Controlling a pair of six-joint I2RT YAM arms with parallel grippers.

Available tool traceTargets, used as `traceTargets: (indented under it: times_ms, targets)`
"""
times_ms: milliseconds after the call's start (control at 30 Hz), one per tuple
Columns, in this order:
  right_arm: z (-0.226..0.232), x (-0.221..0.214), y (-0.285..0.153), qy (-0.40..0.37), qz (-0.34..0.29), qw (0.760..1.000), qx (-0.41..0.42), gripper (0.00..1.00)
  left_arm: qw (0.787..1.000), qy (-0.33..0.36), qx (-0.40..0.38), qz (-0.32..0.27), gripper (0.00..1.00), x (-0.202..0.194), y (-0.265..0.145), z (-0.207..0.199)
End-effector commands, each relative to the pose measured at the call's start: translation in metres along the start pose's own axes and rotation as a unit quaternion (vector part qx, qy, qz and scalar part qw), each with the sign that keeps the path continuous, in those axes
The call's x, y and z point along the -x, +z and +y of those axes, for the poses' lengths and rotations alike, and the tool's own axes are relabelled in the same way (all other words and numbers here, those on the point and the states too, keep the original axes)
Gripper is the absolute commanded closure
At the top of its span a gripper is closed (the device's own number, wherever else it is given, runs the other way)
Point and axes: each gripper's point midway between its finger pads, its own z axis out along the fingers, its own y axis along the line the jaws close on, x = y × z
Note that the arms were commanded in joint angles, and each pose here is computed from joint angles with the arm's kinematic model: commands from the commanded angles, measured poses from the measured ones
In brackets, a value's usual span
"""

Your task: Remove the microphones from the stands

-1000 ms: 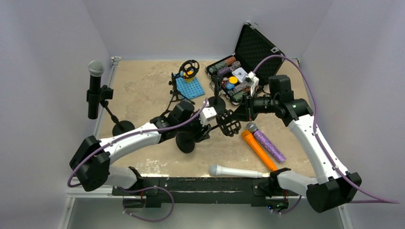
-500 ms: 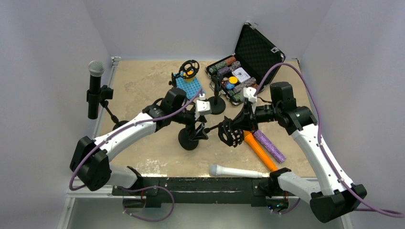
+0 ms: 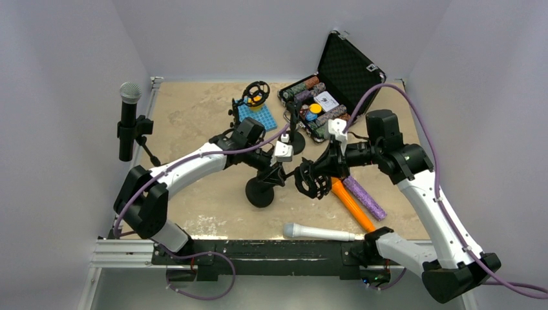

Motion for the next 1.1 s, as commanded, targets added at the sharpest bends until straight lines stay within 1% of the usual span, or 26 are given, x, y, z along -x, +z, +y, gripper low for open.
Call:
traceTargets:
  times_ms: [0,33,67,100,133,167,233,267,333,367,400,500,600,700,767,900,1000,1067]
  targets:
    - [-0.031,0.075,-0.020,0.098,-0.060,0.986,-0.124,1.00,0.991,-0.016,0.118,-0.068,1.00,0.036,0.000,0.024]
    - [-0.036,0.080,-0.023,0.156,-0.067,0.974,-0.149,1.00,0.981,-0.047,0.161,-0.094,1.00,0.048,-0.002,0.035]
    - [-0.041,0.082,-0.024,0.220,-0.076,0.958,-0.170,1.00,0.969,-0.069,0.204,-0.125,1.00,0.064,-0.006,0.049]
    - [-0.043,0.082,-0.026,0.261,-0.083,0.944,-0.184,1.00,0.955,-0.114,0.232,-0.146,1.00,0.074,-0.007,0.059]
    - [-0.040,0.081,-0.025,0.281,-0.083,0.938,-0.184,1.00,0.943,-0.148,0.249,-0.166,1.00,0.084,-0.008,0.066]
    - [-0.039,0.081,-0.025,0.270,-0.078,0.942,-0.186,1.00,0.935,-0.177,0.250,-0.178,1.00,0.089,-0.004,0.069]
    - [-0.043,0.079,-0.026,0.236,-0.064,0.949,-0.199,1.00,0.936,-0.179,0.243,-0.182,1.00,0.090,0.002,0.070]
    - [-0.046,0.080,-0.028,0.212,-0.056,0.954,-0.204,1.00,0.938,-0.175,0.241,-0.178,0.89,0.087,0.005,0.070]
    - [-0.049,0.085,-0.033,0.157,-0.050,0.964,-0.209,1.00,0.947,-0.159,0.225,-0.164,0.54,0.080,0.009,0.066]
    - [-0.050,0.087,-0.035,0.133,-0.048,0.967,-0.211,1.00,0.952,-0.154,0.215,-0.158,0.38,0.078,0.010,0.061]
    - [-0.051,0.088,-0.036,0.112,-0.044,0.970,-0.212,1.00,0.954,-0.152,0.203,-0.157,0.28,0.077,0.011,0.056]
    - [-0.051,0.084,-0.037,0.074,-0.028,0.975,-0.206,1.00,0.960,-0.148,0.180,-0.153,0.15,0.070,0.012,0.042]
    - [-0.046,0.072,-0.034,0.047,-0.009,0.980,-0.193,1.00,0.965,-0.146,0.178,-0.125,0.10,0.050,0.008,0.033]
    - [-0.043,0.057,-0.030,0.035,0.015,0.983,-0.182,1.00,0.967,-0.144,0.182,-0.106,0.10,0.033,-0.002,0.028]
    - [-0.043,0.049,-0.027,0.034,0.028,0.983,-0.176,1.00,0.966,-0.157,0.188,-0.086,0.10,0.020,-0.009,0.023]
    - [-0.050,0.036,-0.022,0.038,0.046,0.983,-0.174,1.00,0.963,-0.160,0.202,-0.080,0.10,0.017,-0.021,0.021]
    - [-0.059,0.026,-0.016,0.053,0.052,0.981,-0.179,1.00,0.962,-0.161,0.203,-0.083,0.11,0.020,-0.025,0.018]
    - [-0.069,0.011,-0.011,0.071,0.068,0.977,-0.189,1.00,0.962,-0.161,0.205,-0.086,0.11,0.022,-0.026,0.018]
